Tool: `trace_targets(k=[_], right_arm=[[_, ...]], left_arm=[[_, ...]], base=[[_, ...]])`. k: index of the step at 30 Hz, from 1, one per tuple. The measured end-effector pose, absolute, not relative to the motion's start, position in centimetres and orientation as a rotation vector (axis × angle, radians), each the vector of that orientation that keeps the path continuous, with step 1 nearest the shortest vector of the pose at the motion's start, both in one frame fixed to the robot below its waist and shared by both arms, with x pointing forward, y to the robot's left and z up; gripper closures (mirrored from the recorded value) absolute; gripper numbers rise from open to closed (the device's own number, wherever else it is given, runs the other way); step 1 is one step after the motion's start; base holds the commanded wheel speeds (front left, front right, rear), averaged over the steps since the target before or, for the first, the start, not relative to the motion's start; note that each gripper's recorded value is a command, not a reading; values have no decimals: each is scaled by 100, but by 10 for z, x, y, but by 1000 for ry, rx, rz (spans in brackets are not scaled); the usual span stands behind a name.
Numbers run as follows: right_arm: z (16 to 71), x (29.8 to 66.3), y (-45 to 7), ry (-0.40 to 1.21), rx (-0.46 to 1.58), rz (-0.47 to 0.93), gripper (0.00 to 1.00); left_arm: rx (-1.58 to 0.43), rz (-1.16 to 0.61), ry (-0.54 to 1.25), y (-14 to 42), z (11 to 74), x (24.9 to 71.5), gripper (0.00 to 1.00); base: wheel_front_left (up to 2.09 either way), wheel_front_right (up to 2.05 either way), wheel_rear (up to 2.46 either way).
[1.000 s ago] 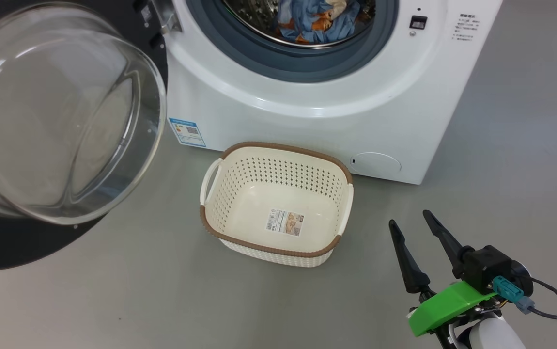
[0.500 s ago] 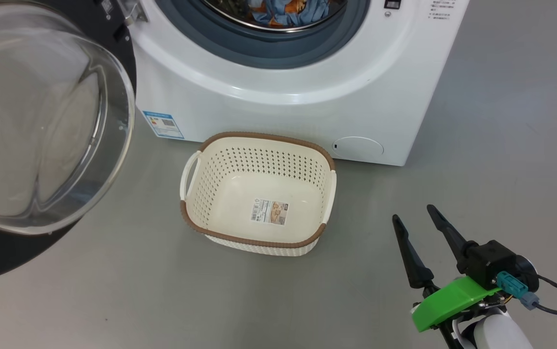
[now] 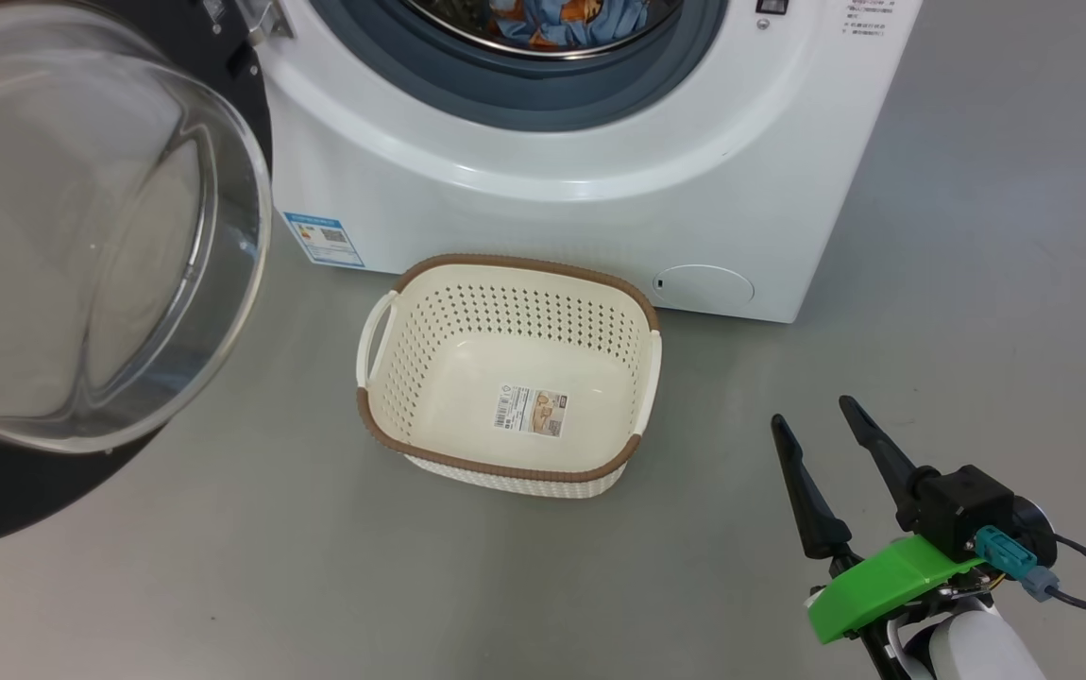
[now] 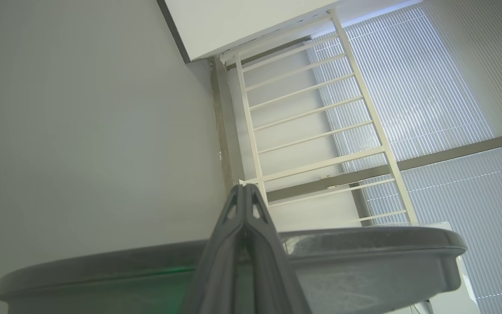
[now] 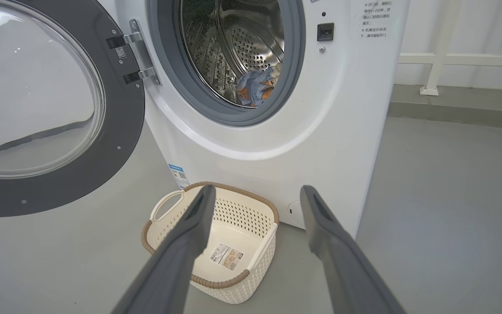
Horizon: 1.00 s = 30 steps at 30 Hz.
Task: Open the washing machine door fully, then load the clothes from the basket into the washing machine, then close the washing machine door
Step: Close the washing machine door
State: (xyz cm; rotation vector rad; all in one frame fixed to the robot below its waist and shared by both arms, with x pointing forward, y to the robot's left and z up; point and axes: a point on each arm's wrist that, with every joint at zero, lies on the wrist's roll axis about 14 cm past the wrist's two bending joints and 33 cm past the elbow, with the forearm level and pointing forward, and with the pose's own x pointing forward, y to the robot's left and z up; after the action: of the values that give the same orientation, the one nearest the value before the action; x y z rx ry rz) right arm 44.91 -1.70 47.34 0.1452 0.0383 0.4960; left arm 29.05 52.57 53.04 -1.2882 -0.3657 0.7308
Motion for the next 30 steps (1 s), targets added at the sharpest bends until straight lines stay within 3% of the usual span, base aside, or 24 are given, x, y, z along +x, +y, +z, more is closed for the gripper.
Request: trace_targets(k=[14,30], right_arm=[[476,447,-11,36,146,513,0],[477,440,-12,41,147,515,0]], left_arm=[[-1413,504,-184,490,522,292,100],[-1566,13,151,385,522,308,100]], base=[[0,0,0],[0,0,0]])
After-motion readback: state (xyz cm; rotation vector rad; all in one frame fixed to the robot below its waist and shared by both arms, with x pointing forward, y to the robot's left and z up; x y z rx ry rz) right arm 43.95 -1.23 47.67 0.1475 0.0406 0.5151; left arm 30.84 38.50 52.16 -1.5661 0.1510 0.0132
